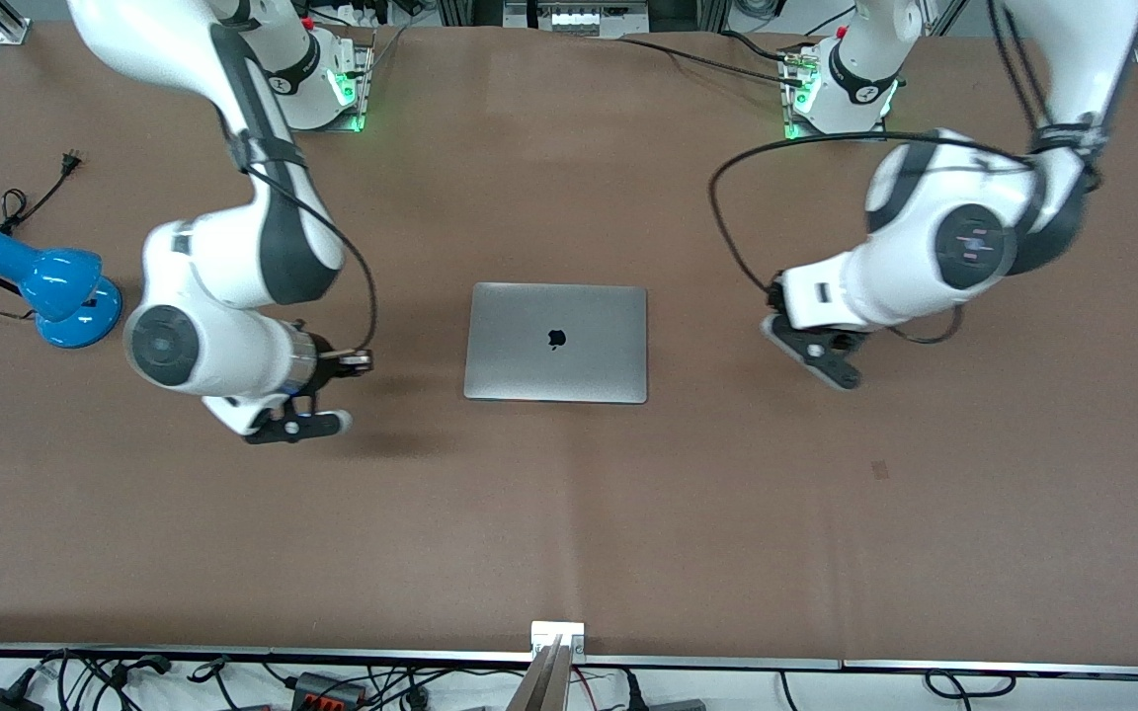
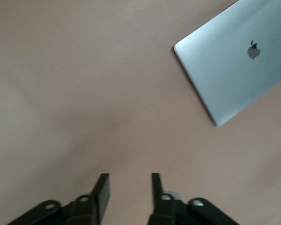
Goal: Close laptop with both arms from behind
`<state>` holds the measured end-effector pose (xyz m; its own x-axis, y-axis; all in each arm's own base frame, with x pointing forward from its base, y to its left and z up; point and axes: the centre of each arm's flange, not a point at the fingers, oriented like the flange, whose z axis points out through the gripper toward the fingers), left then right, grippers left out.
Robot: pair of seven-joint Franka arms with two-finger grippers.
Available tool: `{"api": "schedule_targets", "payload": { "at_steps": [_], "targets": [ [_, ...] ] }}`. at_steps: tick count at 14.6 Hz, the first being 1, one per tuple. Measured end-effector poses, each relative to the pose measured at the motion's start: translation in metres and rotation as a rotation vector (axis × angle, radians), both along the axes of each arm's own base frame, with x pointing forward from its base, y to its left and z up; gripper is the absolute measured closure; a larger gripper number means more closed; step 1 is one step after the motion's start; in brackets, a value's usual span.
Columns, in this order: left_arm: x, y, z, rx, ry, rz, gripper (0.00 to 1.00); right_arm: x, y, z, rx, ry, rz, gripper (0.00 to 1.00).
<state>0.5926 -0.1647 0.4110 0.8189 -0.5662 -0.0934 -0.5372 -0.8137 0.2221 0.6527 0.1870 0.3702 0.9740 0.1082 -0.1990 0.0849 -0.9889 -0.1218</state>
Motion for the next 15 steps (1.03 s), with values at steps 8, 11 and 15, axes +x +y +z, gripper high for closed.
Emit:
{"api": "schedule_targets", "payload": {
  "at_steps": [8,11,15],
  "targets": [
    [0.012,0.066,0.116,0.217,0.042,0.011,0.00,-0.006,-0.028,0.091,-0.056,-0.117,0.015,0.30],
    [0.006,0.075,0.142,0.269,0.067,0.149,0.00,-0.004,-0.053,0.148,-0.082,-0.181,-0.008,0.03],
    [0.001,0.072,0.166,0.295,0.027,0.273,0.00,0.000,-0.111,0.186,-0.118,-0.205,-0.095,0.00]
  ]
}}
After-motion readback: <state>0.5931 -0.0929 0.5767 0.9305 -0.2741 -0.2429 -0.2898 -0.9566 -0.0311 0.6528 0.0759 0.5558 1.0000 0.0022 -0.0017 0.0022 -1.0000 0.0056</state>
